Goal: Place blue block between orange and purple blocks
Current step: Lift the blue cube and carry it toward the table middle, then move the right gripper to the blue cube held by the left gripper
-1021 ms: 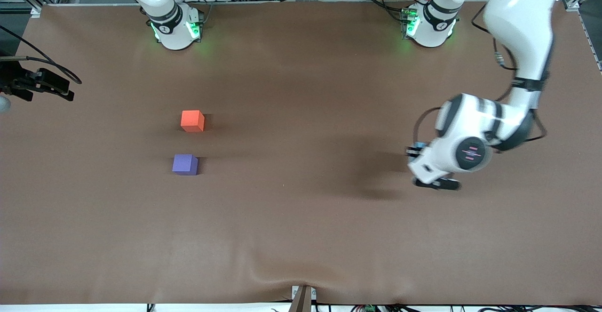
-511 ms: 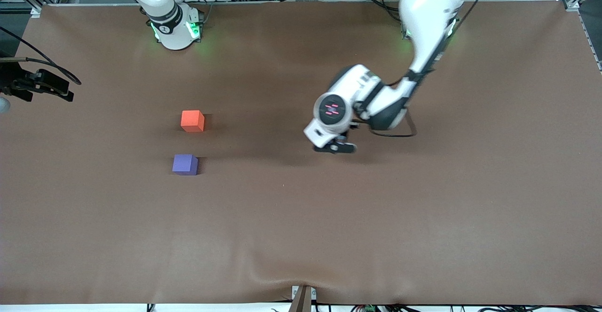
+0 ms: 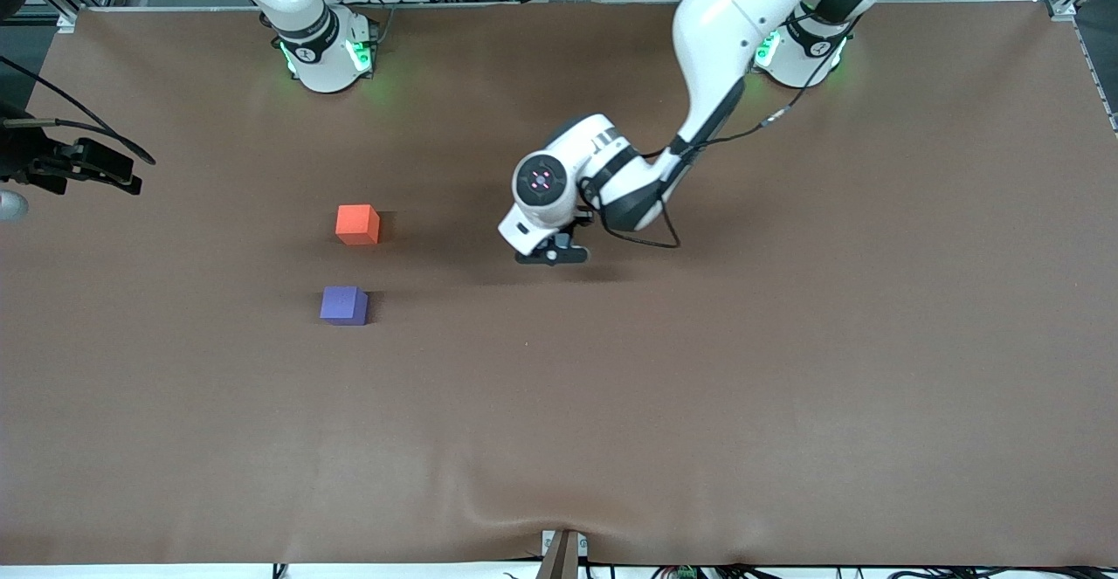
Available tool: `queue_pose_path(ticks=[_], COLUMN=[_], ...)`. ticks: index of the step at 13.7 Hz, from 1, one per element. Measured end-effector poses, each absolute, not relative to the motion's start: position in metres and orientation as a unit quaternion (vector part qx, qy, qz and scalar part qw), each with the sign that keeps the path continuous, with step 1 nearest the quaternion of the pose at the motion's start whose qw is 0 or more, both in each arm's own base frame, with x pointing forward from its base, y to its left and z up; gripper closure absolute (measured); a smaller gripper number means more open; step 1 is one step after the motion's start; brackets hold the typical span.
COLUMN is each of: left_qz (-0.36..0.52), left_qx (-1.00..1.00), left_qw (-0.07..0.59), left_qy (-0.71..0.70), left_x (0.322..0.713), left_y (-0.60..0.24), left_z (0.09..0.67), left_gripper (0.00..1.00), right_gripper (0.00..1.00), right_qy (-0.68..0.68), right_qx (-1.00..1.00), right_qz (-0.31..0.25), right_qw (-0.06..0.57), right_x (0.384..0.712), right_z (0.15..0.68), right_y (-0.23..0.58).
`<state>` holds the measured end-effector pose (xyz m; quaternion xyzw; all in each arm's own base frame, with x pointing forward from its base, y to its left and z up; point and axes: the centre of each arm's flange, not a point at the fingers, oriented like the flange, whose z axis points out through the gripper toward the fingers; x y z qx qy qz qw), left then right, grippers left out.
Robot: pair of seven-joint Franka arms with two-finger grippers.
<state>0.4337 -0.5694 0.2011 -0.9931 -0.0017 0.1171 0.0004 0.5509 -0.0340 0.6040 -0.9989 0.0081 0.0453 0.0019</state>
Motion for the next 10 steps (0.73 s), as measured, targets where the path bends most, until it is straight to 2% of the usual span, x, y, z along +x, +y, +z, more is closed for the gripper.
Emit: queue_pose_path(ticks=[2,4,7,10], left_qz=[0.104,0.09,0.072,0.036], left_qx=[-0.995,-0.996,-0.997,-0.997], left_qw=[0.0,-0.011,-0.009,-0.017], left_qy=[-0.003,-0.01,-0.026,-0.06], left_x=[0.426,0.441,0.47,0.506], left_y=[-0.579,-0.579,-0.556,-0.499], left_z=[0.197,0.22,0.309,0.422], left_gripper=[0.21,0.01,0.0,0.0], right_gripper=[0.0,0.0,0.0,0.0], right_qy=[0.008,0.008,0.004,-0.013], right_qx=[-0.999,-0.999,-0.999,-0.997], right_qz=[0.046,0.048,0.054,0.061], right_qw=[0.002,0.002,0.006,0.042], right_x=[0.551,0.552,0.555,0.559], right_z=[0.603,0.602,0.595,0.587], right_y=[-0.034,-0.034,-0.029,-0.001])
